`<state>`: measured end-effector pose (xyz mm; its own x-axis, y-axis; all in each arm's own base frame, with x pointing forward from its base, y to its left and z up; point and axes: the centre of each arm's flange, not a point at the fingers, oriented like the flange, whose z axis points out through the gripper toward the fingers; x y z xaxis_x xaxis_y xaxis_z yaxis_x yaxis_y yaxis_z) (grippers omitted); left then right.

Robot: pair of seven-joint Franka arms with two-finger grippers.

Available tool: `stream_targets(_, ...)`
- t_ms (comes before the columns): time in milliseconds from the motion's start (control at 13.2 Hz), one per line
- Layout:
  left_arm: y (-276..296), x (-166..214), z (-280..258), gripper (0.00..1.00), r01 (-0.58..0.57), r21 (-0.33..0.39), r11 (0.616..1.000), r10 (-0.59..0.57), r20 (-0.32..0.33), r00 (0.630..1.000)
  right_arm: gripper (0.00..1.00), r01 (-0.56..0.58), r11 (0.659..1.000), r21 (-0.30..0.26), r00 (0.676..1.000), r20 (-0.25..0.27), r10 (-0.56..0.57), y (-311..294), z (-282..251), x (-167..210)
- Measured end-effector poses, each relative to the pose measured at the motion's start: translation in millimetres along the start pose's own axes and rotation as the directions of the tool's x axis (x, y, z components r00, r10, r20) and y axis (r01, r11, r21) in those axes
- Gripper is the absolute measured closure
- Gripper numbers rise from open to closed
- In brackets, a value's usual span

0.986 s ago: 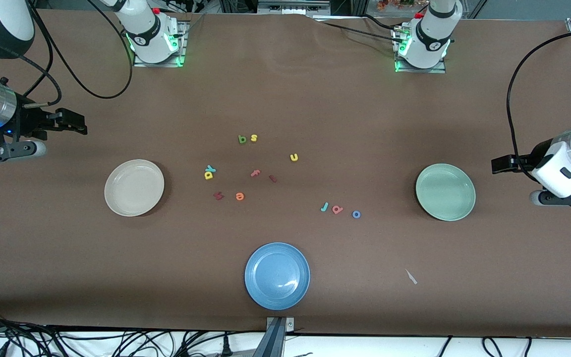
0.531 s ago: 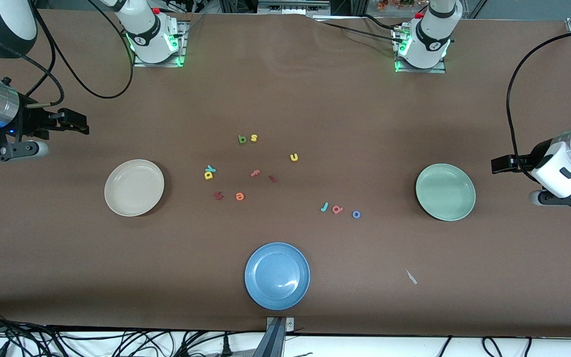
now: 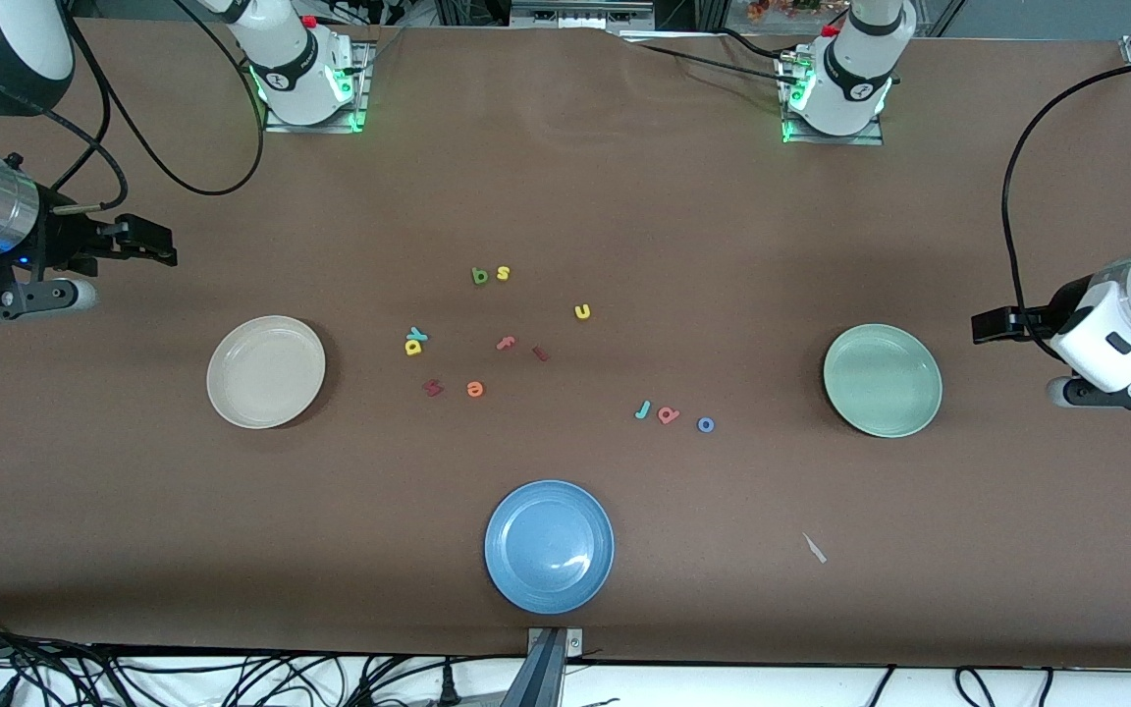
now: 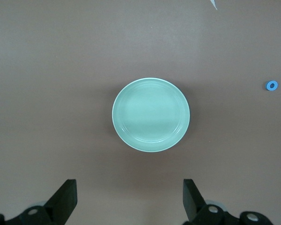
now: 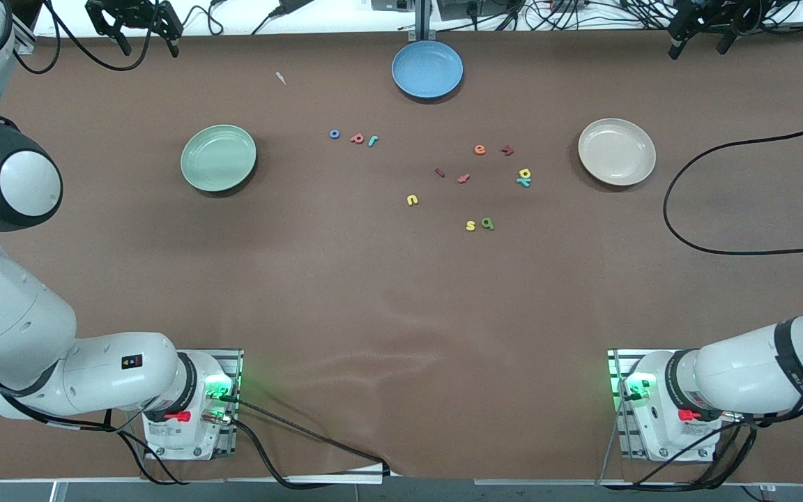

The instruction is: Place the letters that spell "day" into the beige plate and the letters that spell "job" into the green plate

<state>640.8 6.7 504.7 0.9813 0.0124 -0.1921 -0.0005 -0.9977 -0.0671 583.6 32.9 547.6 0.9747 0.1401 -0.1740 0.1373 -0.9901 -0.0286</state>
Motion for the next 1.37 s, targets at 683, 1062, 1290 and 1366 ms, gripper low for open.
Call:
stream_targets(683, 0.2, 0.0, 1.3, 0.00, 0.000, 0.000, 1.000, 0.000, 0.003, 1.000, 0.00, 0.004, 1.000, 0.002, 1.000, 0.000, -0.004, -2.8, 0.4, 0.4)
stream_targets(1062, 0.2, 0.0, 1.7, 0.00, 0.000, 0.000, 1.000, 0.000, 0.004, 1.000, 0.00, 0.039, 0.999, -0.003, 0.999, -0.009, -0.039, -32.5, 9.9, 12.1)
stream_targets(1290, 0.2, 0.0, 1.9, 0.00, -0.001, 0.000, 1.000, 0.001, 0.004, 1.000, 0.00, 0.032, 0.999, -0.010, 0.999, -0.011, -0.033, -60.5, 25.3, 25.5)
stream_targets(1366, 0.2, 0.0, 1.9, 0.00, -0.001, 0.000, 1.000, 0.001, 0.004, 1.000, 0.00, 0.035, 0.999, -0.013, 0.999, -0.012, -0.035, -69.2, 29.7, 28.9)
